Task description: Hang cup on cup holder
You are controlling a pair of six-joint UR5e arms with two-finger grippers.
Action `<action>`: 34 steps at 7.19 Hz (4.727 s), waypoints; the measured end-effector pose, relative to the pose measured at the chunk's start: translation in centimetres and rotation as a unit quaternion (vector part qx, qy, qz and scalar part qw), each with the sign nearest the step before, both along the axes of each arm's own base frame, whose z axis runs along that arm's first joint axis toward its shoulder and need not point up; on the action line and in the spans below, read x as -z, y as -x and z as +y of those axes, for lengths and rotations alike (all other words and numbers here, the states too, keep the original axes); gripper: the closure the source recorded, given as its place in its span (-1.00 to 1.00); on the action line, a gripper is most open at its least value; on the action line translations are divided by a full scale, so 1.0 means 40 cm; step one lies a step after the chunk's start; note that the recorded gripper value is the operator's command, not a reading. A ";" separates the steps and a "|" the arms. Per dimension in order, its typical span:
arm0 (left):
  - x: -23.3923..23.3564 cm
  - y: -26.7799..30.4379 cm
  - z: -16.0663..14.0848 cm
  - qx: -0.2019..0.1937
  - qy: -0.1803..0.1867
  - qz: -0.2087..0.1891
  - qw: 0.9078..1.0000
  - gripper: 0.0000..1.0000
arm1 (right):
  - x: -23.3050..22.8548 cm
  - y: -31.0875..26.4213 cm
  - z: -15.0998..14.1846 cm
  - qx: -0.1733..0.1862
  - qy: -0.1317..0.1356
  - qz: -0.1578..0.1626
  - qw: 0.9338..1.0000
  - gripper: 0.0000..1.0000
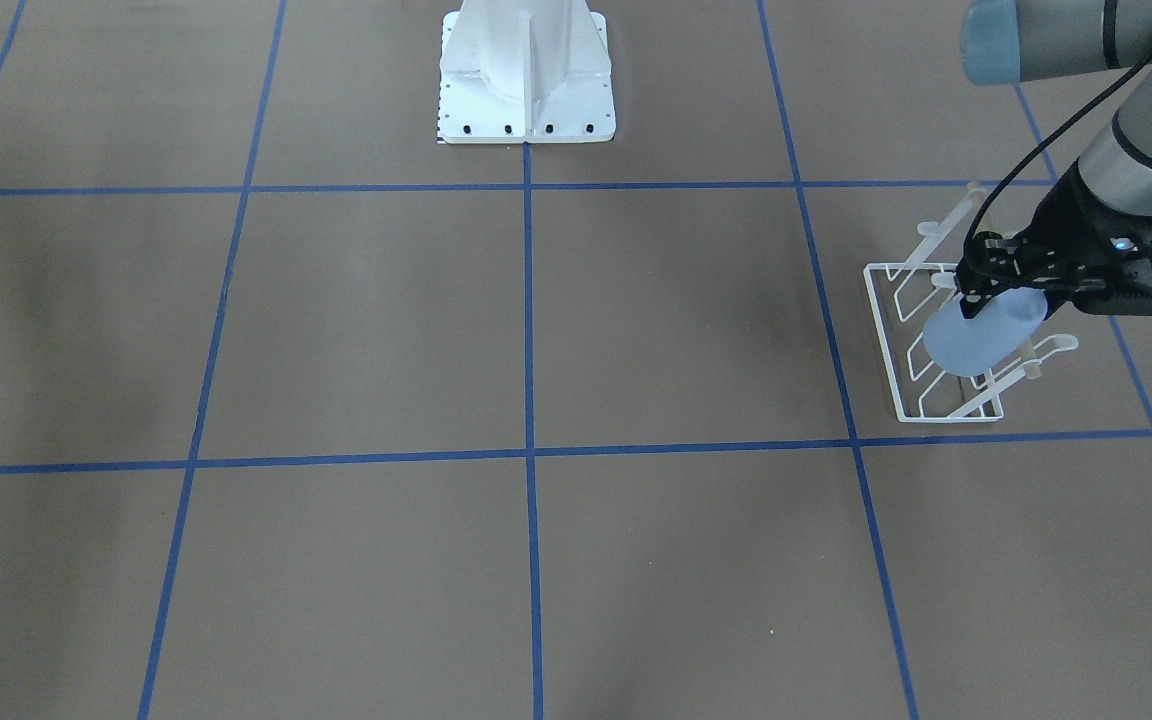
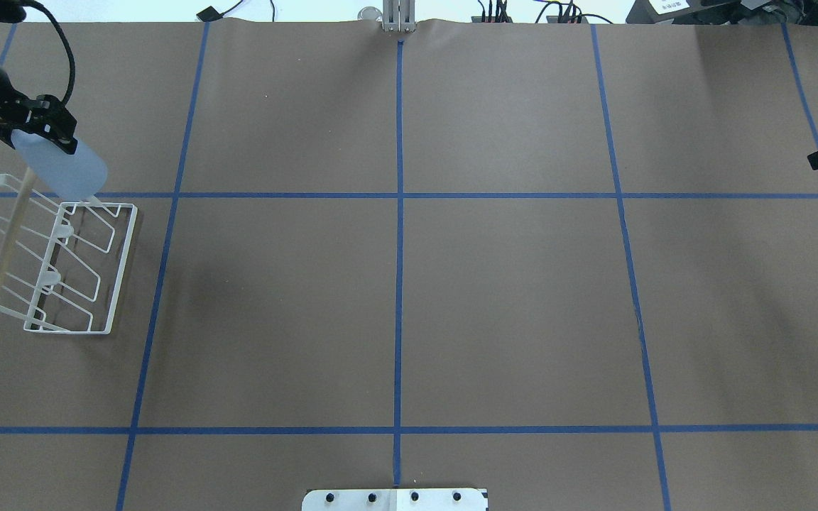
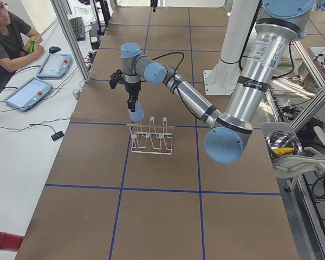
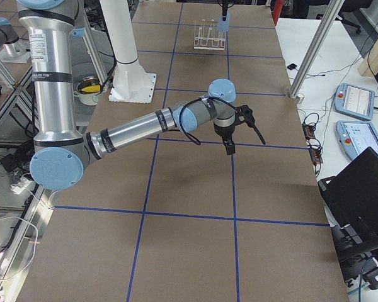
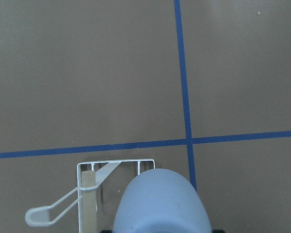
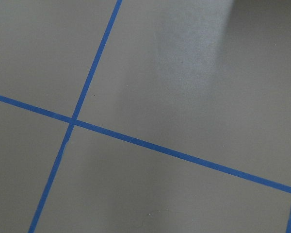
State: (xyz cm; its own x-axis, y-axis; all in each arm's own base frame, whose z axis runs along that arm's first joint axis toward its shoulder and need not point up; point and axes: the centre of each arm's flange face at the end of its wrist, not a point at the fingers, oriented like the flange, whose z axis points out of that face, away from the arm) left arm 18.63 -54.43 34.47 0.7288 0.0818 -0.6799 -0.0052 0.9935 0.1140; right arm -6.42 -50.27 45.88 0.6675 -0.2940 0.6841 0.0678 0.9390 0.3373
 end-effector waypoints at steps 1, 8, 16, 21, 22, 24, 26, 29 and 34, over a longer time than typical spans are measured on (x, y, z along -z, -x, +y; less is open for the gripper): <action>-0.001 -0.014 0.005 -0.004 0.001 0.000 1.000 1.00 | -0.002 0.000 0.002 0.000 0.001 0.000 1.000 -1.00; -0.089 -0.109 -0.002 -0.034 0.032 -0.015 0.999 1.00 | -0.007 -0.008 0.004 -0.003 0.005 -0.001 1.000 -1.00; -0.105 -0.134 0.012 -0.044 0.032 -0.013 0.998 -0.94 | -0.009 -0.008 0.004 -0.002 0.006 -0.003 1.000 -1.00; -0.079 0.140 0.019 -0.050 -0.070 -0.012 0.996 -0.95 | -0.009 -0.119 -0.023 -0.011 0.037 0.016 0.999 -1.00; -0.127 0.239 0.012 -0.054 -0.087 -0.025 0.994 -0.95 | -0.008 -0.150 -0.031 -0.016 0.042 0.021 0.999 -1.00; -0.281 0.443 0.060 -0.055 -0.088 -0.034 0.994 -0.95 | -0.048 -0.203 -0.012 -0.020 0.052 0.028 0.998 -1.00; -0.404 0.558 0.119 -0.043 -0.068 -0.005 0.997 -0.95 | -0.080 -0.220 0.010 -0.019 0.058 0.031 0.998 -1.00; -0.491 0.594 0.177 -0.021 -0.028 0.004 0.999 -0.96 | -0.103 -0.224 0.030 -0.018 0.067 0.031 0.997 -1.00; -0.484 0.601 0.228 0.000 -0.006 0.044 0.999 -0.96 | -0.105 -0.223 0.020 -0.018 0.067 0.033 0.997 -1.00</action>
State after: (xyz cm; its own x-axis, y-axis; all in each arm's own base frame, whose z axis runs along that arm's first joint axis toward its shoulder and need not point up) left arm -5.42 -45.32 53.83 0.6655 0.0909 -0.7408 0.0055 0.9919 0.1266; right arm 2.51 -49.45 50.06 0.7206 -0.1767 0.6705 0.0501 0.9777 0.2039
